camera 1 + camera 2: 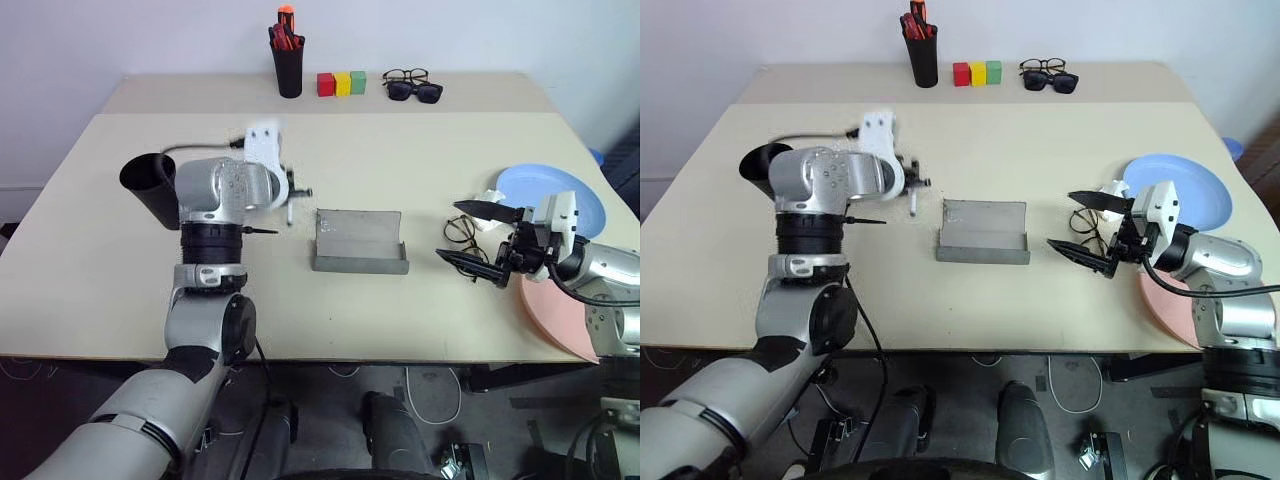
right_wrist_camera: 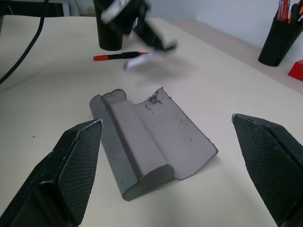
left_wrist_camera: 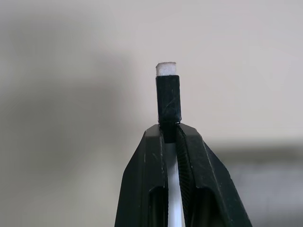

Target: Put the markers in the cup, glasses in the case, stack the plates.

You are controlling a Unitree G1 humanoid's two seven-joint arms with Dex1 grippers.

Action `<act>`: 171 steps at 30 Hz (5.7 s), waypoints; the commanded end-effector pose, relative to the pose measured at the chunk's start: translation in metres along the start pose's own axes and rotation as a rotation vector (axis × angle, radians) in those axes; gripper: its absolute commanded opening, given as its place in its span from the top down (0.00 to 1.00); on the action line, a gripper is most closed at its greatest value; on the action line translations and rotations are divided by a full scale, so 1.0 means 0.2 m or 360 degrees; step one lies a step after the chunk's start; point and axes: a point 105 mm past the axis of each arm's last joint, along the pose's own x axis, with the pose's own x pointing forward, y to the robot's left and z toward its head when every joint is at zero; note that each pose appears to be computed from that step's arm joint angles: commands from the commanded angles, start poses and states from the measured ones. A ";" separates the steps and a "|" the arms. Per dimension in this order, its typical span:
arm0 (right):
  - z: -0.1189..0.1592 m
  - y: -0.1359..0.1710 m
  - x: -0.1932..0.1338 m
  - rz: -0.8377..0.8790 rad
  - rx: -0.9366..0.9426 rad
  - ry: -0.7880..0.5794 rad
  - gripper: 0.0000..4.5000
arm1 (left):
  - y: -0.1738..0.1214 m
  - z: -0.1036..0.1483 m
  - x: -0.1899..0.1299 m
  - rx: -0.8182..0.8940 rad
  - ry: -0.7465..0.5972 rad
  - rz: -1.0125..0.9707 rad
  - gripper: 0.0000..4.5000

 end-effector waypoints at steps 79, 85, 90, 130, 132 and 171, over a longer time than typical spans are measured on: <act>0.12 -0.07 0.22 0.0019 -0.0010 -0.0343 0.00 | 0.45 -0.15 -0.18 0.0133 -0.0002 0.0581 0.20; 0.11 -0.07 0.20 -0.0022 -0.0013 -0.0343 0.00 | 0.54 -0.18 -0.14 0.0046 0.0263 0.0665 0.20; 0.11 -0.06 0.20 -0.0046 -0.0017 -0.0343 0.00 | 0.58 -0.18 -0.07 0.0021 0.0363 0.0662 0.20; 0.15 -0.07 0.12 -0.0129 0.0161 -0.0514 0.00 | 0.05 0.26 -0.22 0.0562 -0.0753 0.0023 1.00; 0.17 -0.03 0.11 -0.0002 0.0294 -0.0576 0.00 | 0.10 0.37 -0.35 0.0579 -0.1155 0.0186 1.00; 0.15 -0.03 0.23 0.0162 0.0147 -0.0510 0.00 | 0.72 0.09 -0.39 0.0759 -0.1480 0.1162 1.00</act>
